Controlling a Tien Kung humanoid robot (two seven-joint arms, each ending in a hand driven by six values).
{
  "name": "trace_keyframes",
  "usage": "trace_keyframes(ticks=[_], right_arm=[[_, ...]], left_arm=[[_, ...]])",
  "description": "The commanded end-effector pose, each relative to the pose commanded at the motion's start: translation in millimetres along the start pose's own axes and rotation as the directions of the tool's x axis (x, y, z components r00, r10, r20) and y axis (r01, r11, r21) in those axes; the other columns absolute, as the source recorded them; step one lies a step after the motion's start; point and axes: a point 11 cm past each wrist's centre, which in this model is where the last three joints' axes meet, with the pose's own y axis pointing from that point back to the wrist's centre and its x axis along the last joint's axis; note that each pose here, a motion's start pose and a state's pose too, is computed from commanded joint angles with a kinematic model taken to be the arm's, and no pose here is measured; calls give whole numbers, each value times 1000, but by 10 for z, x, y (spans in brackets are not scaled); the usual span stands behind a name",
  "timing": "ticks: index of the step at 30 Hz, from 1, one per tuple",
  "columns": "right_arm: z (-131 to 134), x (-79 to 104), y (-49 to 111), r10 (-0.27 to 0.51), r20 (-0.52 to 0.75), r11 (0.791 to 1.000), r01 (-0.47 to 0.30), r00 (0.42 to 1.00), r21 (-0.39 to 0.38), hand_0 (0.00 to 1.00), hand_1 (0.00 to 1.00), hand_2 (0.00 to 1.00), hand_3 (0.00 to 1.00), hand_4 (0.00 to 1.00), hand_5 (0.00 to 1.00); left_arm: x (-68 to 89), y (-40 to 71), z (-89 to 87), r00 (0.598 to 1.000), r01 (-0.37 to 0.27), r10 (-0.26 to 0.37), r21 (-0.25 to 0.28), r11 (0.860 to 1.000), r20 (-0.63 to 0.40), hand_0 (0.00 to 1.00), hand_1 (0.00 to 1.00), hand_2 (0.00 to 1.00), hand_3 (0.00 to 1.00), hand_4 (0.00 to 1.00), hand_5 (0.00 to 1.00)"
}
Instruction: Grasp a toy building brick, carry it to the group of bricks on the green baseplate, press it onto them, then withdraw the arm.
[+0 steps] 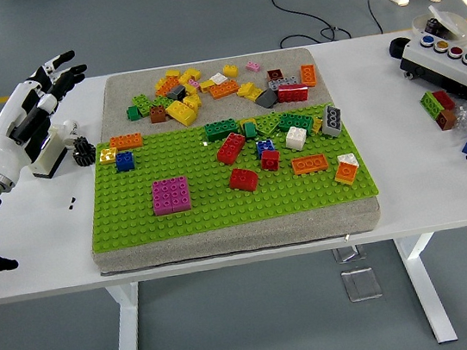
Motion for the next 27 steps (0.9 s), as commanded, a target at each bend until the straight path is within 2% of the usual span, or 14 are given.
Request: trace_keyframes(ticks=[27], right_arm=[[25, 0, 0, -3, 4, 1000, 3, 1000, -1, 758, 687, 735, 646, 899, 473]], left_arm=[[16, -23, -29, 999, 21, -21, 22, 1000, 30, 998, 891, 867, 921, 998, 719]])
